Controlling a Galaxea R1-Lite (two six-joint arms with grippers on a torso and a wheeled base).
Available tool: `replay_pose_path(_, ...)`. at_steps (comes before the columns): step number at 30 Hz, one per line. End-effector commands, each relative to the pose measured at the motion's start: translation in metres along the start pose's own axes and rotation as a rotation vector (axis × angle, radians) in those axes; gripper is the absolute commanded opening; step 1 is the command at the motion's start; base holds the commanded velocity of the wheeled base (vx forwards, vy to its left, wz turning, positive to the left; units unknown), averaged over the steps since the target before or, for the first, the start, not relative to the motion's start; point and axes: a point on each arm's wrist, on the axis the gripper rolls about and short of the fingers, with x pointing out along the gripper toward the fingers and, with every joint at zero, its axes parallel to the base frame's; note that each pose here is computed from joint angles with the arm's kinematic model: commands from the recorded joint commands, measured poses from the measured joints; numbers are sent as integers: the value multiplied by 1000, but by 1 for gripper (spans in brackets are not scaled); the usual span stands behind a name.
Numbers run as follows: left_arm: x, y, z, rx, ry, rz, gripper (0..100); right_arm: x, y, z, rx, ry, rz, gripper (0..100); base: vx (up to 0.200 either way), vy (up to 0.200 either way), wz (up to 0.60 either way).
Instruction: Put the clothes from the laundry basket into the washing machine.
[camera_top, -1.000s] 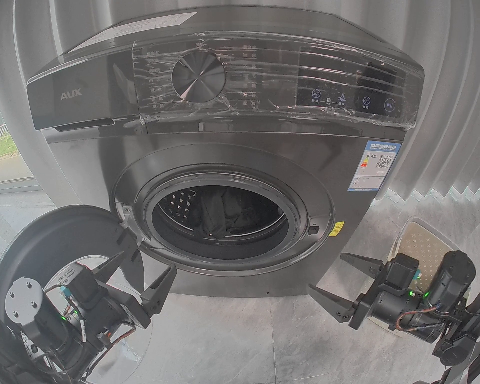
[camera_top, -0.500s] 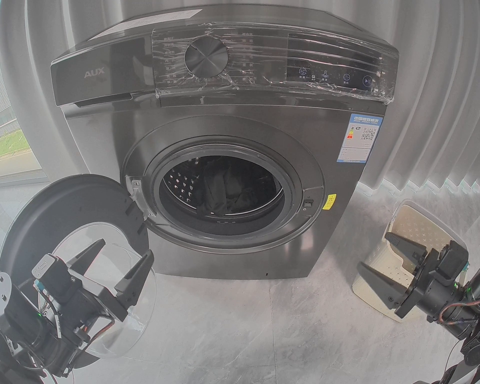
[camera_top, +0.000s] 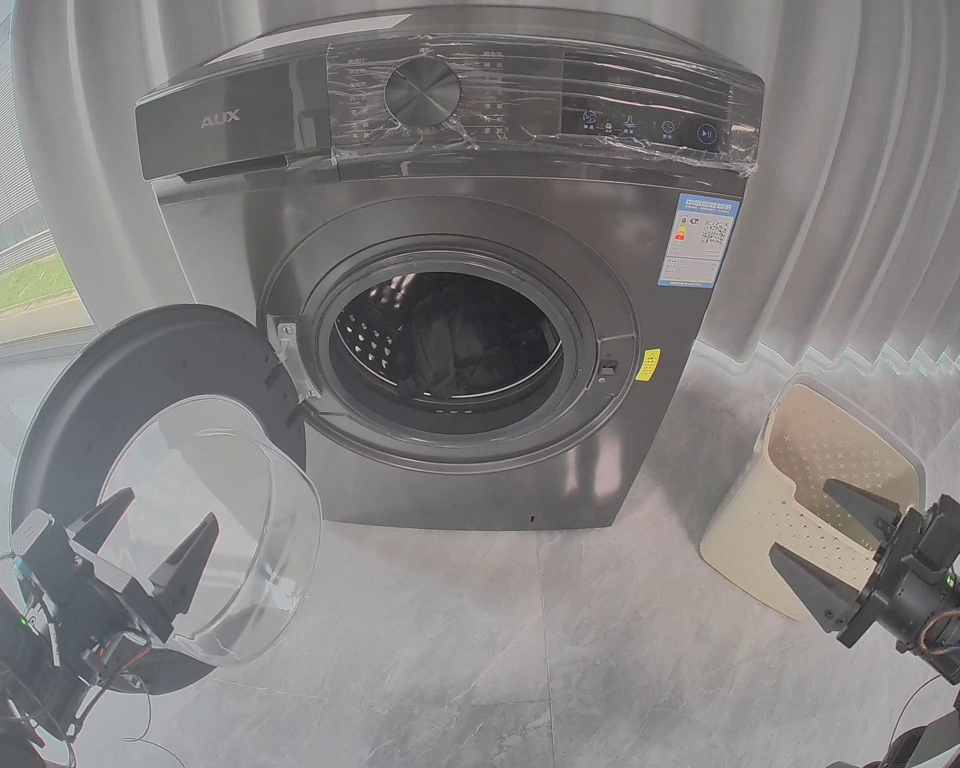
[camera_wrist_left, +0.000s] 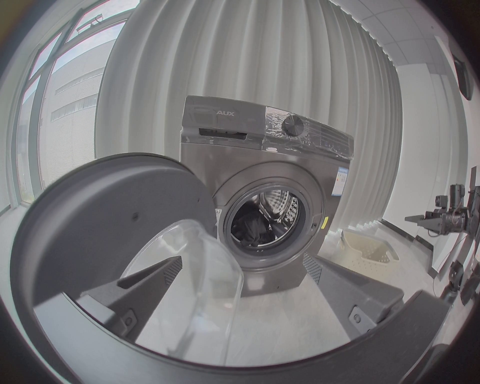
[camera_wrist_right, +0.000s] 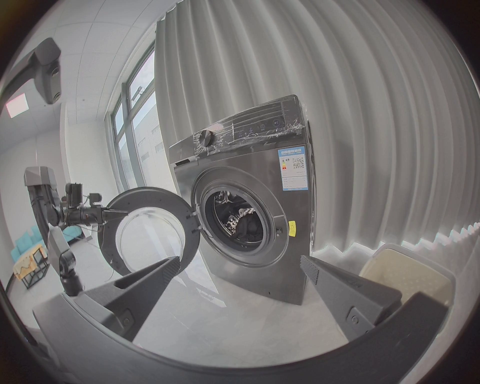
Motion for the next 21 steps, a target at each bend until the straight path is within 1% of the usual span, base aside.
replay_pose_path(1,-41,11,8,5,-75,8,100,-34,-10,8,-69,-71,-110,100,-200,0,0)
replay_pose_path(3,-46,12,10,3,-89,19,100,-37,-14,9,-74,-78,-161,100,-200,0,0)
replay_pose_path(5,-55,15,7,9,-100,40,100,-46,-17,12,-89,-109,-224,100,0,0,0)
replay_pose_path(6,-55,15,7,9,-100,40,100,-46,-17,12,-89,-109,-224,100,0,0,0)
replay_pose_path(7,-59,17,3,21,-89,61,100,-51,-20,13,-100,-121,-267,100,0,0,0)
replay_pose_path(8,-63,19,1,22,-80,90,100,-58,-20,15,-112,-144,-299,100,0,0,0)
replay_pose_path(9,-66,21,-1,19,-76,104,100,-62,-20,15,-121,-156,-313,100,0,0,0)
replay_pose_path(12,-76,23,-4,16,-85,125,100,-76,-15,13,-133,-167,-327,100,0,0,0)
replay_pose_path(14,-80,25,-6,13,-82,146,100,-87,-11,8,-133,-154,-327,100,0,0,0)
replay_pose_path(16,-83,26,-9,9,-68,163,100,-99,-7,0,-130,-133,-327,100,0,0,0)
replay_pose_path(18,-86,26,-11,13,-63,171,100,-105,-5,-5,-128,-122,-329,100,0,0,0)
replay_pose_path(19,-88,27,-13,17,-55,179,100,-113,-2,-12,-124,-104,-329,100,0,0,0)
replay_pose_path(20,-88,27,-13,18,-54,181,100,-113,-2,-13,-124,-103,-329,100,0,0,0)
replay_pose_path(21,-89,27,-15,18,-46,186,100,-120,1,-18,-123,-101,-336,100,0,0,0)
